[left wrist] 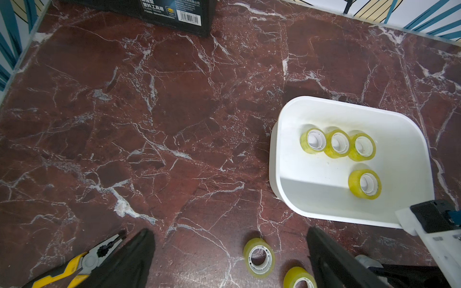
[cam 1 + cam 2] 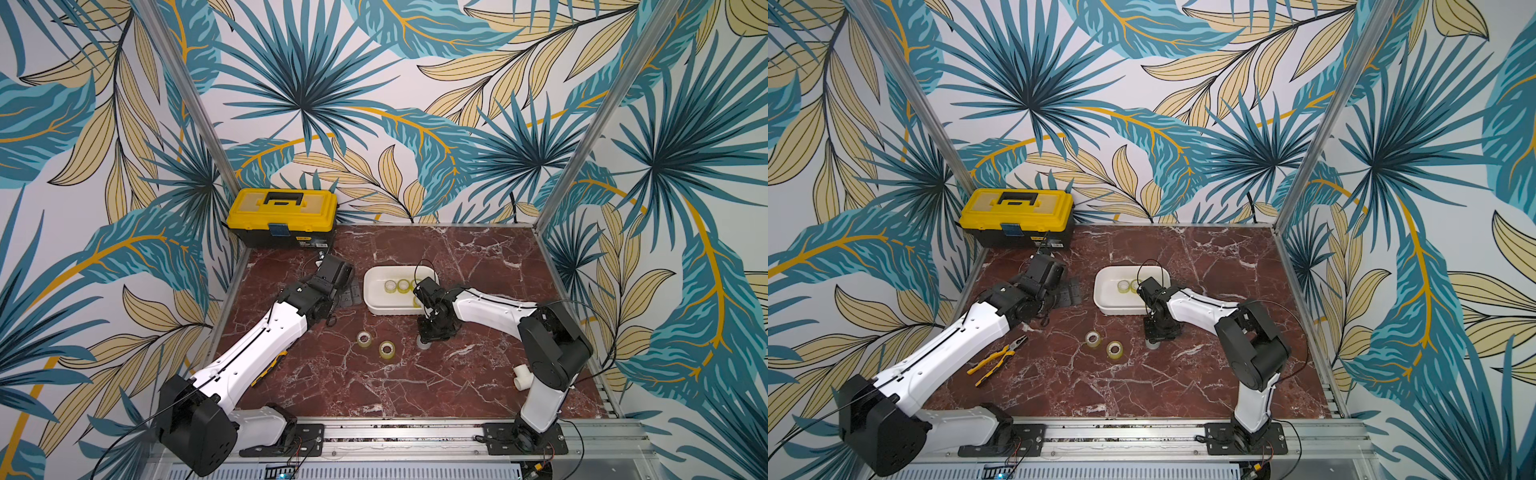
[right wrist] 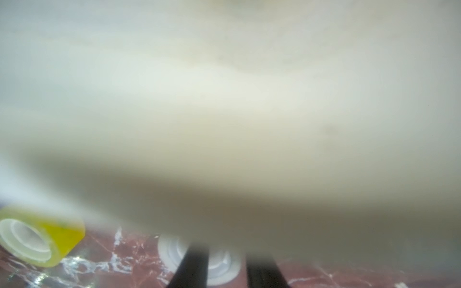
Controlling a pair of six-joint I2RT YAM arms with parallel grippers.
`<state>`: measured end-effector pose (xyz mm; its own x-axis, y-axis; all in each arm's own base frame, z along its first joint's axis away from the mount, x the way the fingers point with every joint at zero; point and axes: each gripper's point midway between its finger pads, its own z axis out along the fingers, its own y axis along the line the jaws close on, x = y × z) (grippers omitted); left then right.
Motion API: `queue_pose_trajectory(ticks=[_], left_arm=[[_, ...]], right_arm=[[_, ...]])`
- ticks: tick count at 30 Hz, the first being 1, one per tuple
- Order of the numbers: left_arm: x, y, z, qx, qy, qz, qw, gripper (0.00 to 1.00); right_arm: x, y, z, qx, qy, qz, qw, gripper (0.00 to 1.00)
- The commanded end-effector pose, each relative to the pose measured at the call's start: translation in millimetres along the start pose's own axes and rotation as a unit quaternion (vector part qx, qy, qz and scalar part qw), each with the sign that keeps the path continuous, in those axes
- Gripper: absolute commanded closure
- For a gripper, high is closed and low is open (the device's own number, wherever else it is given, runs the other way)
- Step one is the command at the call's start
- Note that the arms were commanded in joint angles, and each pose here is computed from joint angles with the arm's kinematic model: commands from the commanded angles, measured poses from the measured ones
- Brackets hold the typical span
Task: Put the transparent tape into the storage box
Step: Pick up the tape at the center of the board, then place the tape in the storage box.
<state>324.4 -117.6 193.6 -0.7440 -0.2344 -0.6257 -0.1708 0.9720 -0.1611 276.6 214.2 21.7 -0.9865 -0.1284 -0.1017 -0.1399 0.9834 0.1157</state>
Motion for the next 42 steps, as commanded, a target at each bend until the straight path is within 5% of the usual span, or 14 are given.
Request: queue_pose_trajectory(ticks=[1, 2, 11, 18, 30, 42], left_arm=[[0.0, 2.0, 0.8, -0.003, 0.003, -0.006, 1.0, 0.0], [0.5, 2.1, 1.3, -0.003, 0.004, -0.006, 1.0, 0.0], [-2.8, 4.9, -1.5, -0.006, -0.005, -0.012, 1.0, 0.0], [-11.0, 8.3, -6.6, -0.008, -0.021, -0.018, 1.0, 0.0], [-9.0, 23.9, 12.9, -0.024, -0.008, -0.051, 0.998, 0.0], [-11.3, 17.1, 37.5, -0.019, 0.022, -0.051, 0.998, 0.0]], right_arm=[[15.6, -5.3, 7.7, 0.01, 0.022, -0.006, 1.0, 0.93], [17.5, -5.8, 5.6, 0.011, 0.022, -0.007, 1.0, 1.0], [20.3, -9.0, -72.7, 0.019, -0.012, -0.023, 0.999, 1.0], [-23.0, 4.3, -150.8, 0.035, -0.075, -0.073, 0.994, 1.0], [-133.7, 51.3, -93.6, 0.058, -0.081, -0.121, 0.988, 1.0], [-134.7, 44.2, -20.6, 0.084, -0.037, -0.124, 0.988, 1.0]])
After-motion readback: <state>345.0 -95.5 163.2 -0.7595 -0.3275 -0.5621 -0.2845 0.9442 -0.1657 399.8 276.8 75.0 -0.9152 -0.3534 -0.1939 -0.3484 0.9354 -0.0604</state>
